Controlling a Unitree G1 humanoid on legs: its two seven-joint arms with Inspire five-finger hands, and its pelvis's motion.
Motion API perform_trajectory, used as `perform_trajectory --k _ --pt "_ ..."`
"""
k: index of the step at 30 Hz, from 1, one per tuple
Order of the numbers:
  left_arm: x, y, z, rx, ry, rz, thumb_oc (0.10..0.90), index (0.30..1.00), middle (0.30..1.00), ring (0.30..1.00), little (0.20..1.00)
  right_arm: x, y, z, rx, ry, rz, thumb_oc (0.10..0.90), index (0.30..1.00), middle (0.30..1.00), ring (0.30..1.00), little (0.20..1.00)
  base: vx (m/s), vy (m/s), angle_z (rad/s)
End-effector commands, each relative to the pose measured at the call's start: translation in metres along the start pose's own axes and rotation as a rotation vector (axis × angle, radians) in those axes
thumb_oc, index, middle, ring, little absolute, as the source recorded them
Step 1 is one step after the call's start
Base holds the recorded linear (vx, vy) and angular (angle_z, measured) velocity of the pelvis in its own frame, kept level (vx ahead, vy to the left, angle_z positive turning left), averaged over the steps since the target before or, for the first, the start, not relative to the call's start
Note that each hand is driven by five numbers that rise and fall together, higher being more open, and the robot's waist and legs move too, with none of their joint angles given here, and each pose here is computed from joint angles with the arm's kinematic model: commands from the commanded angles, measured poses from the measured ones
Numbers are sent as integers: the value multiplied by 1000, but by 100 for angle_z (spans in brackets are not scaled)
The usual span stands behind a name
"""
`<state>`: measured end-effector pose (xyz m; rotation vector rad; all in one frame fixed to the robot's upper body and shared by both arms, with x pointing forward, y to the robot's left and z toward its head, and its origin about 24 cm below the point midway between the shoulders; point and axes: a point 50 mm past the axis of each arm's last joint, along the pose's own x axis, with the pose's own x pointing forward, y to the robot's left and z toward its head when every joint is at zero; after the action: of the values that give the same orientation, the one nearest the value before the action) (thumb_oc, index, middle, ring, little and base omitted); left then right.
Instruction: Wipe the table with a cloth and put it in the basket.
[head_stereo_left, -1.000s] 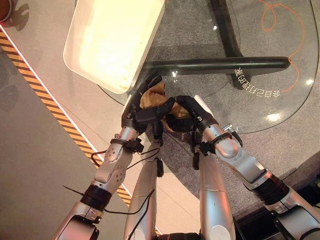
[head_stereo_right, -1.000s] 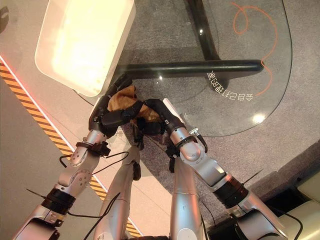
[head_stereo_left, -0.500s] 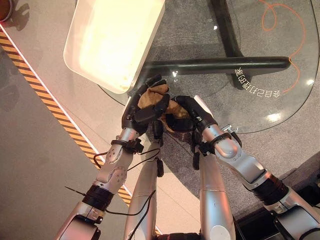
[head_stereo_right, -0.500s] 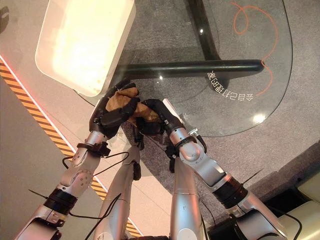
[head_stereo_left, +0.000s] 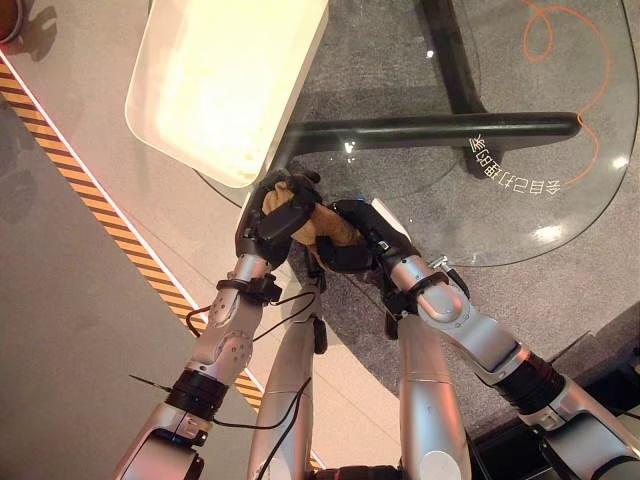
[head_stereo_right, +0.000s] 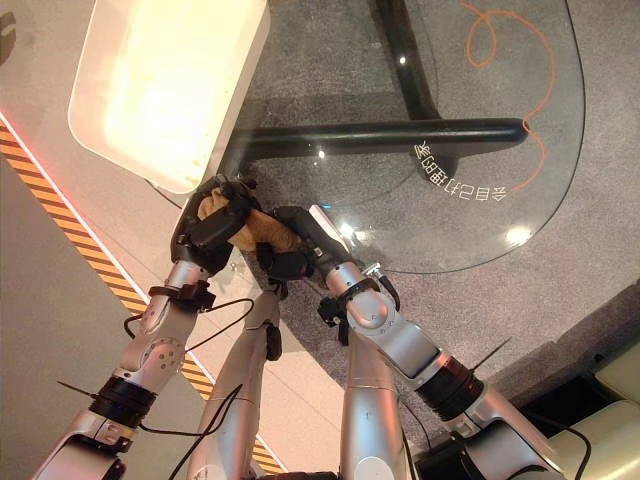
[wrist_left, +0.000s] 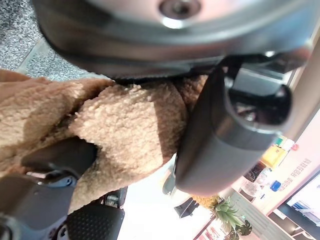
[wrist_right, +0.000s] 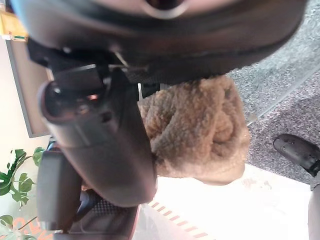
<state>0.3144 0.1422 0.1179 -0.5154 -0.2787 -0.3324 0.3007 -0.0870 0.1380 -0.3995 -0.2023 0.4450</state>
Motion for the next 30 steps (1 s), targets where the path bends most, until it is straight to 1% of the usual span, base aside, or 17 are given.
perform_trajectory --k 1,9,10,11,12,19,30 --pt "-4 -43 0 -75 -66 -247 100 300 300 300 200 0 -2 89 115 -443 -15 100 300 300 300 200 0 0 0" --pt "-4 -43 -1 -79 -76 -241 100 300 300 300 200 -1 -2 91 149 -467 -41 100 300 300 300 200 0 0 0" --pt "-4 -43 -1 -79 -76 -241 100 300 300 300 200 -1 -2 91 149 -467 -41 147 340 340 340 247 0 0 0" --pt "-3 -44 -1 -80 -79 -240 100 300 300 300 200 -1 -3 92 162 -474 -47 493 636 636 636 593 0 0 0" --pt "-4 -43 0 -82 -81 -237 100 300 300 300 200 -1 -3 92 164 -477 -53 800 900 900 900 900 0 0 0" --pt "-3 -42 1 -87 -93 -225 100 300 300 300 200 -2 -6 92 168 -481 -74 800 900 900 900 900 0 0 0" --pt "-5 -35 6 -89 -117 -196 100 300 300 300 200 -11 -27 90 168 -512 -211 800 900 900 900 900 0 0 0"
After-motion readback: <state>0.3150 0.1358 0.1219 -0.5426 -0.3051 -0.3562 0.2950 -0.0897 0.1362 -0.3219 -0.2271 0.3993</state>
